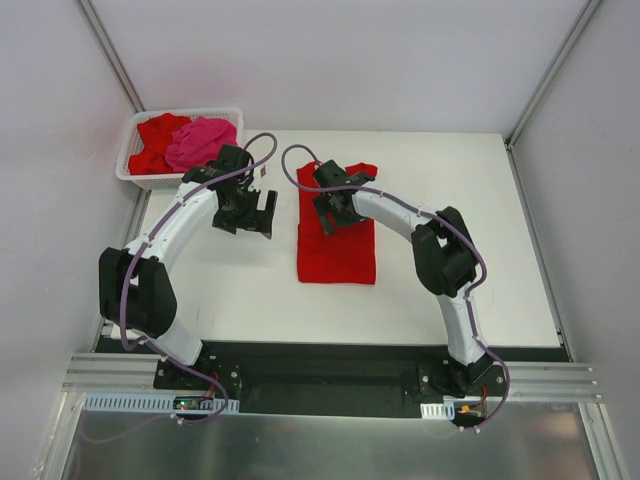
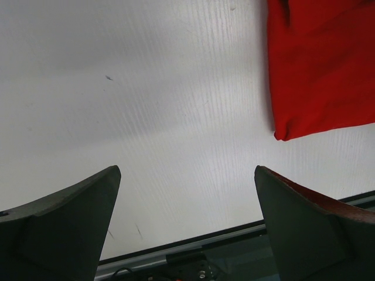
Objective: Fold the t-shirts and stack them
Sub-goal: Fold the folded rectangular tshirt in 1/3 of the way, then grab one side of the 2/3 rectangular tshirt with both arms, then fold the long partially folded tshirt into a neat square
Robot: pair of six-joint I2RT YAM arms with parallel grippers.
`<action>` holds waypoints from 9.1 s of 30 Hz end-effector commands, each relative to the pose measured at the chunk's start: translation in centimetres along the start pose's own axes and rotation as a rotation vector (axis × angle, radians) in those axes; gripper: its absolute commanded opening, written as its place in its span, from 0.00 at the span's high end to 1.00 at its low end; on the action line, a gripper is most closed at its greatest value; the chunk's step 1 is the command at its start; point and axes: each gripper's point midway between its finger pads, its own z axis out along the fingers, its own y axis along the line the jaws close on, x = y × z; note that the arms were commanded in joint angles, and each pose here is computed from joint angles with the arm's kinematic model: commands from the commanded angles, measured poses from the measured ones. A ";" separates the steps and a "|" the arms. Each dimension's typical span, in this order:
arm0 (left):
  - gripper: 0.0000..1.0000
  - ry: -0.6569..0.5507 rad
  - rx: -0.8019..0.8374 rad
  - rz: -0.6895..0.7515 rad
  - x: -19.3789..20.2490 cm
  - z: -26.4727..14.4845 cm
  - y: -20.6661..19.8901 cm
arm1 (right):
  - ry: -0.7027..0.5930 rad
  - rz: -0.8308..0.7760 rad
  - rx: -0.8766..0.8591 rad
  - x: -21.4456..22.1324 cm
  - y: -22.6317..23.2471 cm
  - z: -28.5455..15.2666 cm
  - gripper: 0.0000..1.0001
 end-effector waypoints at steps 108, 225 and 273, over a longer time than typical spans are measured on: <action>0.01 0.086 0.996 -0.434 4.7 4.6 -12.1 | -0.013 0.872 -1.142 10.2 -2.3 -7.6 0.04; 1.00 0.251 0.941 -0.433 10.8 5.9 -12.5 | 0.208 0.726 -1.017 16.7 1.2 -9.4 0.99; 1.00 0.323 0.885 -0.410 17.6 3.7 -13.9 | 0.238 0.678 -0.998 23.4 4.7 -11.8 0.99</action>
